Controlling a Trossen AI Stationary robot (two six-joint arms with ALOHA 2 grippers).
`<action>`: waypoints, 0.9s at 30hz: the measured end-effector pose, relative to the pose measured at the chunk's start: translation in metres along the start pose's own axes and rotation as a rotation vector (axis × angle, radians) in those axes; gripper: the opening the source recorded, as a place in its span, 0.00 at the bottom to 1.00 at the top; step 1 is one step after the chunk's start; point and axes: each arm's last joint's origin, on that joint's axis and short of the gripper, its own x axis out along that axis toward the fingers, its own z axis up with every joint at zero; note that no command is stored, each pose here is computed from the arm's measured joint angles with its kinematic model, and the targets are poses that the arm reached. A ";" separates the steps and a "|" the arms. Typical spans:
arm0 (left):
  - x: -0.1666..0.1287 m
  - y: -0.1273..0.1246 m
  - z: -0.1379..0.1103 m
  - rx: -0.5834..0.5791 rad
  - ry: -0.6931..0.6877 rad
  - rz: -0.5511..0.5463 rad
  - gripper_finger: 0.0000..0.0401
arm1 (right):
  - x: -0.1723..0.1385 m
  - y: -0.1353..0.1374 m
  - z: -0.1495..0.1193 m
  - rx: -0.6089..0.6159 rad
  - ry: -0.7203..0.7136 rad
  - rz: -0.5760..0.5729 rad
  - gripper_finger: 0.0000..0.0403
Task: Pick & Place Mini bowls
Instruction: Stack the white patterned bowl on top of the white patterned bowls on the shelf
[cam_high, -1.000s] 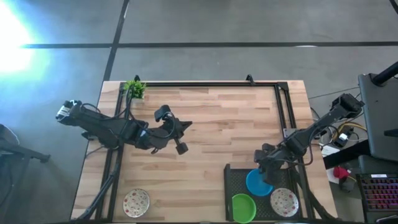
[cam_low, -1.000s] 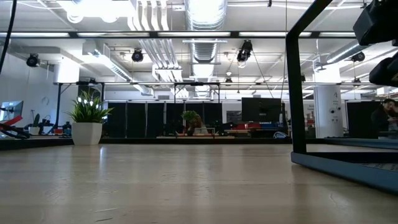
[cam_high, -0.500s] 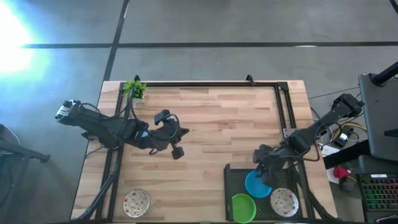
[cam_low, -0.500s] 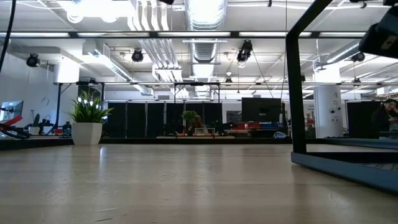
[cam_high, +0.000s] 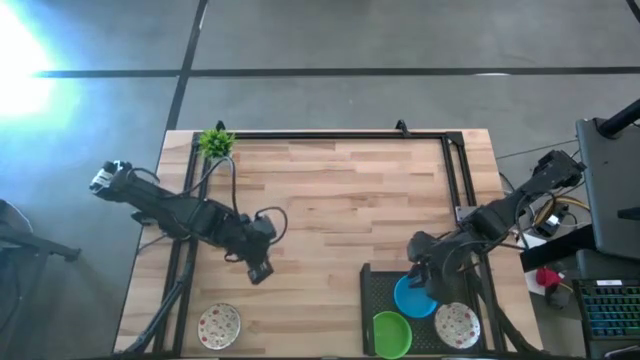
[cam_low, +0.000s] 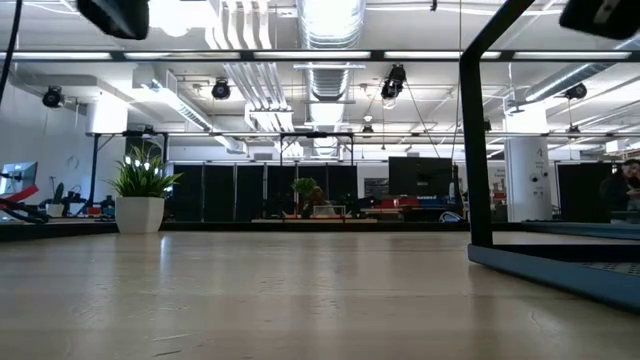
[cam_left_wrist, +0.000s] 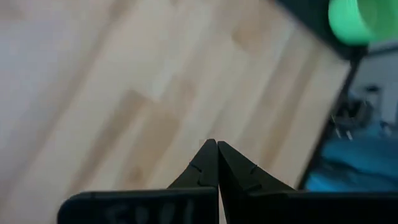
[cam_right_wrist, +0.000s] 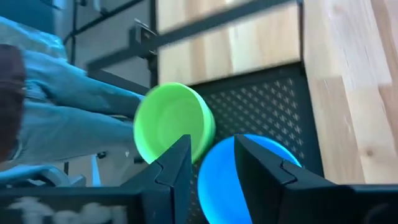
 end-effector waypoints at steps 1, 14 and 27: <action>0.001 -0.001 -0.003 -0.009 0.033 -0.009 0.00 | -0.003 0.003 0.002 -0.014 -0.010 0.009 0.28; 0.021 -0.018 -0.049 -0.308 0.324 0.031 0.00 | -0.040 0.029 0.028 -0.153 -0.191 0.058 0.20; 0.035 -0.029 -0.107 -0.610 0.396 0.119 0.00 | -0.063 0.039 0.045 -0.355 -0.319 0.030 0.15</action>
